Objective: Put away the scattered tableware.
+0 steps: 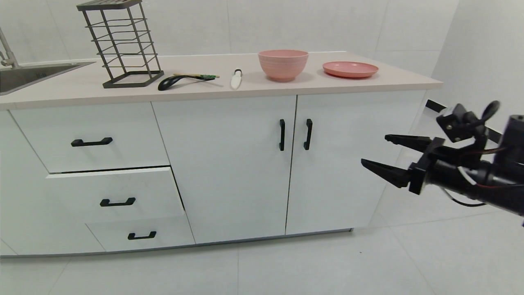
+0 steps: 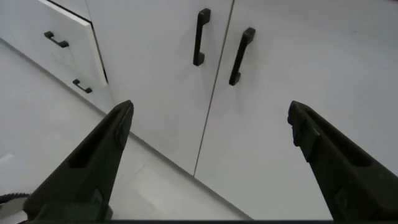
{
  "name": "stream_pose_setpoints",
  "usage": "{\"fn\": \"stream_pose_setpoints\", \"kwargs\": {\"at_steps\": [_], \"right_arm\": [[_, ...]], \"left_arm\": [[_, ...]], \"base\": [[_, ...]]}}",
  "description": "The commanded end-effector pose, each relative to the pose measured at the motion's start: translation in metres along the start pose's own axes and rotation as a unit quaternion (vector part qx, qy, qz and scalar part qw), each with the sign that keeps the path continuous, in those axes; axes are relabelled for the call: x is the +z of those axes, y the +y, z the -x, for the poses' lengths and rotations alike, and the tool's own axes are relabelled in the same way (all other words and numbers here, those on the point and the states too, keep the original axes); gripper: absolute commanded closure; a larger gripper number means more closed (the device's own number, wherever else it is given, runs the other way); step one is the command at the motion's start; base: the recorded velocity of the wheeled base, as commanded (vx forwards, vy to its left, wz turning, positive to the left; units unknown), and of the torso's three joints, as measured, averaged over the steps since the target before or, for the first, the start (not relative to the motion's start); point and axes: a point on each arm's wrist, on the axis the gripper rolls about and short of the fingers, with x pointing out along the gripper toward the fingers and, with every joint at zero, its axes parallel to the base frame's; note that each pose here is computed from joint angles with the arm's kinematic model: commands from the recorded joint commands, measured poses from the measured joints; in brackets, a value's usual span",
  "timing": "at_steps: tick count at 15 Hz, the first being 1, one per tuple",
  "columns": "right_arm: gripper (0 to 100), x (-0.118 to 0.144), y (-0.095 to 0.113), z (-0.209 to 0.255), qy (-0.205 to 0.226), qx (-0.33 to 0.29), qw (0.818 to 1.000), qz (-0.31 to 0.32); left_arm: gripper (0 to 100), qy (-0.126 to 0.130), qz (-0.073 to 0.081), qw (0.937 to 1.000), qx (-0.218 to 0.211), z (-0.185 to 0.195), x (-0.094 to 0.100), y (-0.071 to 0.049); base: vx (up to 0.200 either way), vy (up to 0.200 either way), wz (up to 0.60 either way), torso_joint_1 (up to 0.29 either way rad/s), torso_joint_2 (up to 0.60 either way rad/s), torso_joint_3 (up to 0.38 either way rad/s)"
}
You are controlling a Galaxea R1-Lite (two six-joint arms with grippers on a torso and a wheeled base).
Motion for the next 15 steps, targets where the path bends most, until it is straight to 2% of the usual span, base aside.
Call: {"fn": "stream_pose_setpoints", "kwargs": {"at_steps": [1,3,5,6,8,11,12,13,14,15], "right_arm": [[0,-0.025,-0.011,-0.064,0.012,0.036,0.999,0.000],[0,-0.022,-0.002,-0.096,-0.005,0.065,0.998,0.010],[0,-0.017,0.020,-0.133,-0.022,0.103,0.994,0.014],[0,-0.020,0.020,-0.141,-0.021,0.105,0.994,0.009],[0,-0.028,0.009,-0.141,-0.014,0.092,0.996,0.006],[0,-0.029,-0.010,-0.128,-0.018,0.062,0.998,0.006],[0,-0.027,-0.009,-0.118,-0.019,0.059,0.998,0.007],[0,-0.027,-0.007,-0.110,-0.014,0.058,0.998,0.005],[0,-0.031,-0.010,-0.107,-0.012,0.052,0.999,0.003],[0,-0.032,-0.010,-0.106,-0.013,0.050,0.999,0.003]], "left_arm": [[0,0.000,0.000,1.0000,0.000,0.000,0.000,0.000],[0,-0.001,0.001,1.0000,0.000,0.000,0.000,0.000],[0,-0.001,0.006,1.0000,0.003,0.000,0.000,0.000],[0,-0.002,0.008,1.0000,0.003,0.000,0.000,0.000],[0,-0.002,0.015,0.9999,0.000,0.000,0.000,0.000],[0,-0.008,0.010,0.9995,-0.028,0.000,0.002,-0.001],[0,-0.126,0.010,0.9915,-0.032,0.009,0.040,-0.001],[0,-0.234,-0.002,0.9711,-0.046,0.025,0.095,-0.003],[0,-0.254,-0.012,0.9644,-0.073,0.029,0.127,-0.005],[0,-0.251,-0.015,0.9621,-0.106,0.029,0.136,-0.006]], "base": [[0.000,0.000,0.00,0.000,0.00,0.000],[0.000,0.000,0.00,0.000,0.00,0.000],[0.000,0.000,0.00,0.000,0.00,0.000],[0.000,0.000,0.00,0.000,0.00,0.000],[0.000,0.000,0.00,0.000,0.00,0.000],[0.000,0.000,0.00,0.000,0.00,0.000],[0.000,0.000,0.00,0.000,0.00,0.000],[0.000,0.000,0.00,0.000,0.00,0.000],[0.000,0.000,0.00,0.000,0.00,0.000],[0.000,0.000,0.00,0.000,0.00,0.000]]}}
